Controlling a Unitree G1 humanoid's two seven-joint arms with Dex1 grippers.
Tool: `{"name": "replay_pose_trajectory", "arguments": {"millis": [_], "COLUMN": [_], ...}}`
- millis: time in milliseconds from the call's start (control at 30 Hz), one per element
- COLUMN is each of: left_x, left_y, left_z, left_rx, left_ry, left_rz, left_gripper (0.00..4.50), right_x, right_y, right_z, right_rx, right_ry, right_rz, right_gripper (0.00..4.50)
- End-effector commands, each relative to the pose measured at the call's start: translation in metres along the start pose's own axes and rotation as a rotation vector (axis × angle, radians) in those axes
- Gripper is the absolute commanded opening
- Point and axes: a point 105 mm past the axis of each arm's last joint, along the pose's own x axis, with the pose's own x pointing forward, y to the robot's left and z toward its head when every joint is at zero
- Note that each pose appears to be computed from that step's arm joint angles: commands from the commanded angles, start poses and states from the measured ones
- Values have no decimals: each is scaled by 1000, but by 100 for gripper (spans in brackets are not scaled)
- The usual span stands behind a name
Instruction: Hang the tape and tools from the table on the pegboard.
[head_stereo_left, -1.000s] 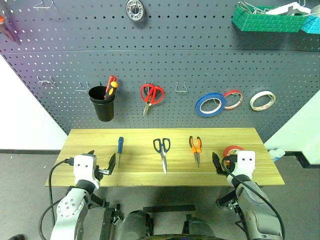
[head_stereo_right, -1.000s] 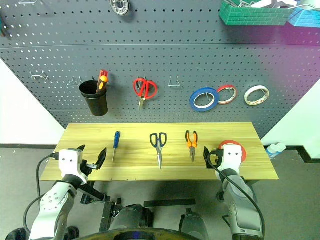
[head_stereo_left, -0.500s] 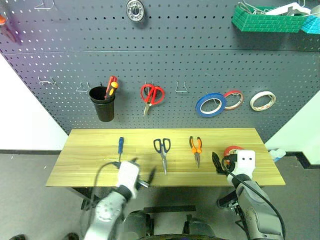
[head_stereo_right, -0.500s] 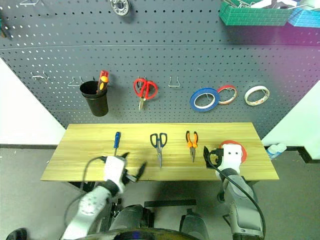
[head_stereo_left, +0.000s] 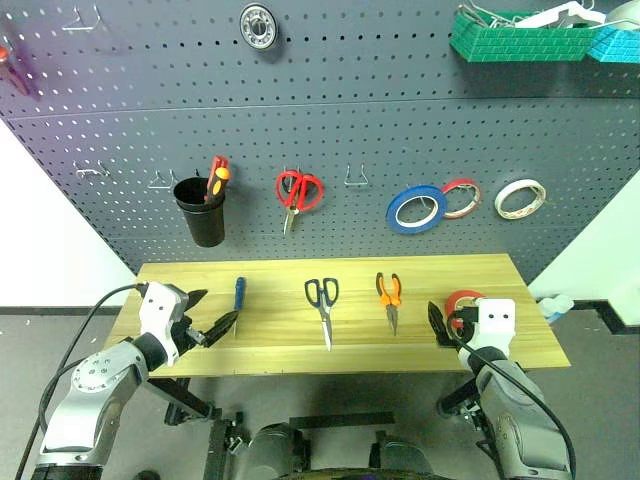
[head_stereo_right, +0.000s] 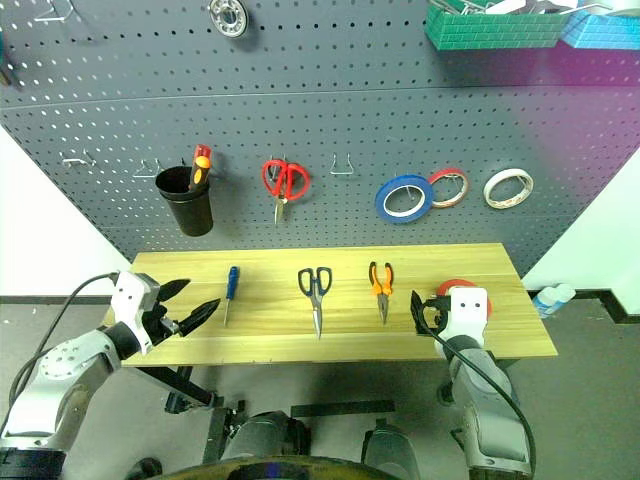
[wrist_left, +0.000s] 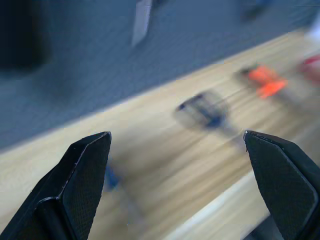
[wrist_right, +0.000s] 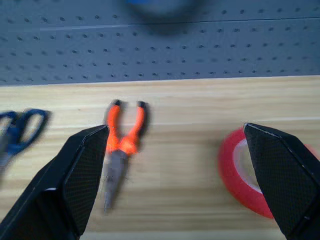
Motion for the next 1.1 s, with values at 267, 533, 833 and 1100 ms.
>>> {"name": "replay_pose_trajectory", "arguments": {"millis": [267,533,833,1100], "left_x": [-11,-29,-47,-47], "left_y": [1,-7,0,3], "left_z": [19,24,22,24], "left_rx": [-81,-37,133,179], "left_ry": [-26,41,114,95], "left_rz": [-69,-190,-227,-244], "left_gripper": [445,445,445,445], "right_x": [2,1,0,-6], "right_y": [4,5,7,5], "right_z": [15,17,18,26], "right_rx": [-6,-10,-6,-47], "right_ry": [-55,-57,-58,-72], "right_rz": [10,15,19,30], "right_gripper": [450,450,450,450]}}
